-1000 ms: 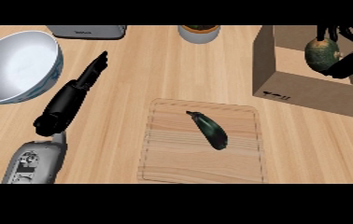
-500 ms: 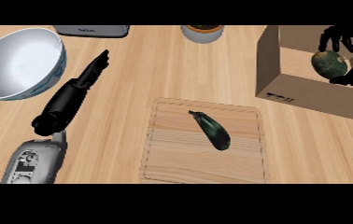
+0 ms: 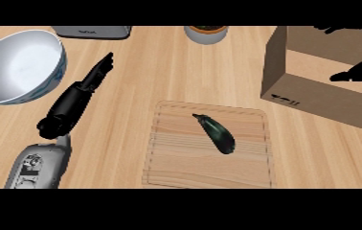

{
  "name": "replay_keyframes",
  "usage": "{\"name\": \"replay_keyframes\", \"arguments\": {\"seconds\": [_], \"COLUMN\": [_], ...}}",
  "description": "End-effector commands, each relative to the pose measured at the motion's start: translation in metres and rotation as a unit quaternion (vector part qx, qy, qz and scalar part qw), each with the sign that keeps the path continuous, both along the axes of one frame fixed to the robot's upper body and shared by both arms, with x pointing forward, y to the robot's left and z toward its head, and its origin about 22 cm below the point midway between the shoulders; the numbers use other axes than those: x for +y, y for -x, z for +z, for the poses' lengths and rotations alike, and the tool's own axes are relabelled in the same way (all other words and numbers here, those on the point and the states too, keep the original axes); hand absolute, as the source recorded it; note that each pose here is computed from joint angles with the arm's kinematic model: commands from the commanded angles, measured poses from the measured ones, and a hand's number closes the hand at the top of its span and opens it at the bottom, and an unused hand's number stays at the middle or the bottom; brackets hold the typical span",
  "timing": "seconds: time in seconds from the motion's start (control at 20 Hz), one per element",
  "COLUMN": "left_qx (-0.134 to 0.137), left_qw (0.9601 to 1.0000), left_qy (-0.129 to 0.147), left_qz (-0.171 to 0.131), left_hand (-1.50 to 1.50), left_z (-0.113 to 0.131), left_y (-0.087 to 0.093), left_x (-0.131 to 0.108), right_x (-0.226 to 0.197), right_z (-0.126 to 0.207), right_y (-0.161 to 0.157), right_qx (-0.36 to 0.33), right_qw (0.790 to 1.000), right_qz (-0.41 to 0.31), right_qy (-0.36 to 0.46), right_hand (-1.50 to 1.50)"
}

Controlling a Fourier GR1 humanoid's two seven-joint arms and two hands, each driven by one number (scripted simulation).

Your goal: Pick the squash from the cutting board and place it in the cardboard box

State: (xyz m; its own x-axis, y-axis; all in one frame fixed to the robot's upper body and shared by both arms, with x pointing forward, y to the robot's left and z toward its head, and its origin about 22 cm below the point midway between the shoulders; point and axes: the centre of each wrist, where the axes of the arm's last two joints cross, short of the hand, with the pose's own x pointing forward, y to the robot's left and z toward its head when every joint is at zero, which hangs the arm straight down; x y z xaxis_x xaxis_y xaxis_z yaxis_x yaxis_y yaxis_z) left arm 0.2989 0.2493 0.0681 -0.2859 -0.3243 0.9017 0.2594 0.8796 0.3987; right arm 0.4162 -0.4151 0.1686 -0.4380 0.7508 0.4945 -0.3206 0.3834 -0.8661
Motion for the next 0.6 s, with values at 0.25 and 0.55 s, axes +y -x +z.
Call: {"name": "replay_keyframes", "arguments": {"seconds": [0.25, 0.55], "left_qx": [-0.01, -0.011], "left_qw": [0.9999, 0.9999], "left_qy": [0.0, 0.005], "left_qz": [0.004, -0.008], "left_hand": [0.0, 0.0], "left_z": [0.006, 0.015], "left_y": [-0.003, -0.008], "left_x": [0.004, 0.002], "right_x": [-0.025, -0.054], "right_z": [-0.006, -0.005], "right_y": [0.005, 0.024], "right_qx": [0.08, 0.054], "right_qw": [0.922, 0.891], "right_qz": [-0.035, -0.114], "right_qy": [-0.376, -0.435], "right_hand": [-1.5, -1.5]}}
